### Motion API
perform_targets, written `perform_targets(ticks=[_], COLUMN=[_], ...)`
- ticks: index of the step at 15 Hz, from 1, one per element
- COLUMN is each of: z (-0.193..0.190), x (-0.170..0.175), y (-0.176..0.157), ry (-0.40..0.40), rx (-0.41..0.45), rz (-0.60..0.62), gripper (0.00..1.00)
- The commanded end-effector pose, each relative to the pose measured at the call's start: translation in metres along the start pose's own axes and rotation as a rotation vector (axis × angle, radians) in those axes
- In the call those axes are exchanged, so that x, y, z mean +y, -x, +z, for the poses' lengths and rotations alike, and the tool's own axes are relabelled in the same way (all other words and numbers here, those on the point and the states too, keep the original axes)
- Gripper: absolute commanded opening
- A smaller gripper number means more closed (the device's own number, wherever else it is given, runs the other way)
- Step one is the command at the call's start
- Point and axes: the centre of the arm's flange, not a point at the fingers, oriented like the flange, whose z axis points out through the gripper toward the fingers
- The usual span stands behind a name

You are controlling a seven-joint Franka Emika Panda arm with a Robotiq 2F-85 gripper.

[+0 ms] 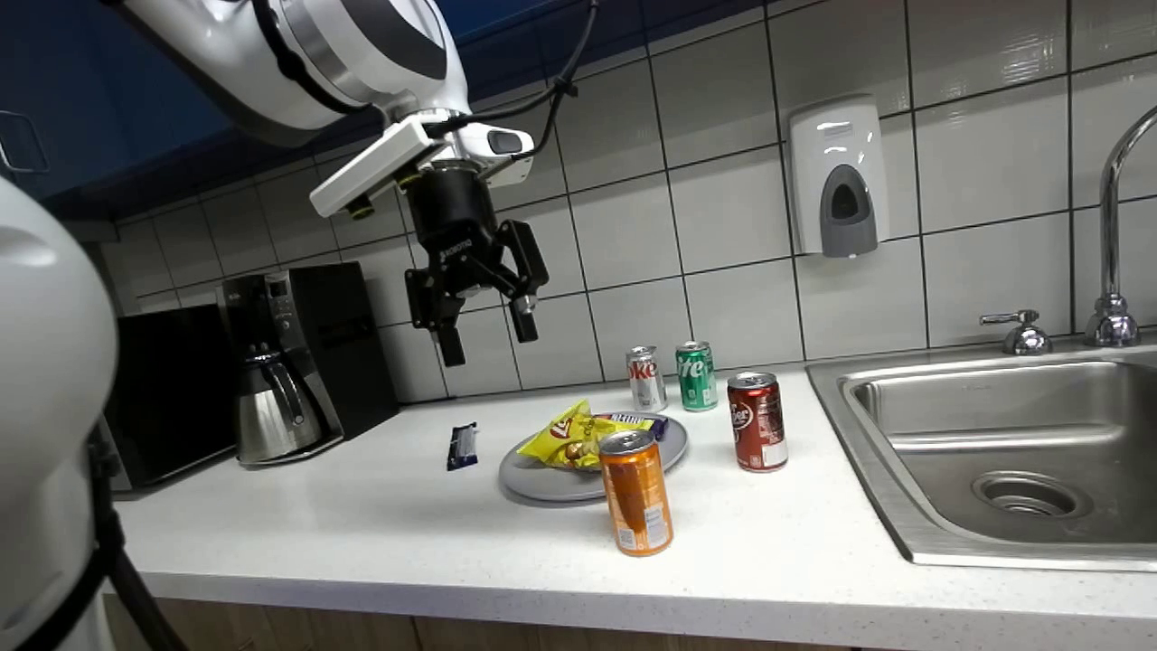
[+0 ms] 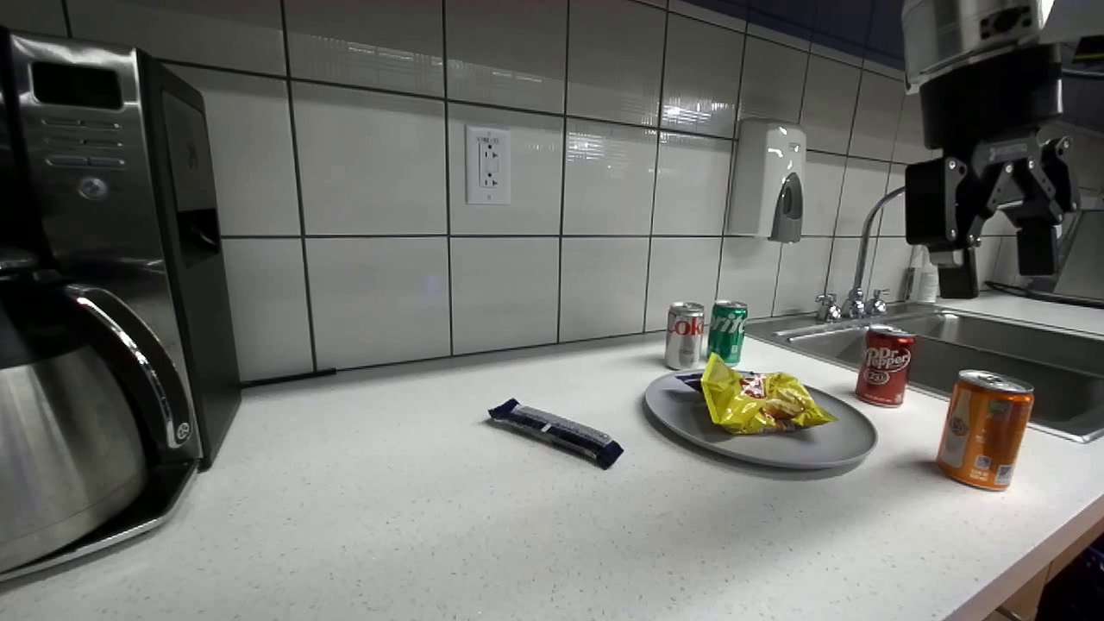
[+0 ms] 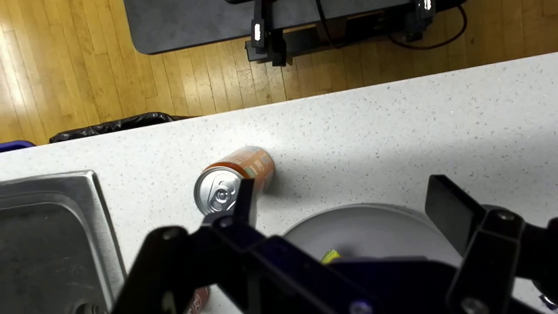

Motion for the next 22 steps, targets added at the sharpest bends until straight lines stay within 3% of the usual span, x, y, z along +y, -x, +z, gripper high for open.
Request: perform_targets(ticks=[1, 5, 6, 17, 22], z=[0.0, 0.0, 0.003, 0.004, 0.005], x=[0.017, 0.03, 0.018, 0.024, 0.026], y=[0.007, 0.002, 0.0, 0.0, -0.007], ry=[-0.008, -0.046, -0.03, -0.039, 0.005], rx=[0.02, 0.001, -0.004, -0.006, 0.007], rz=[-0.048, -0.106, -0.073, -0.091, -0.205], gripper=[1.0, 1.0, 1.0, 1.0, 1.0])
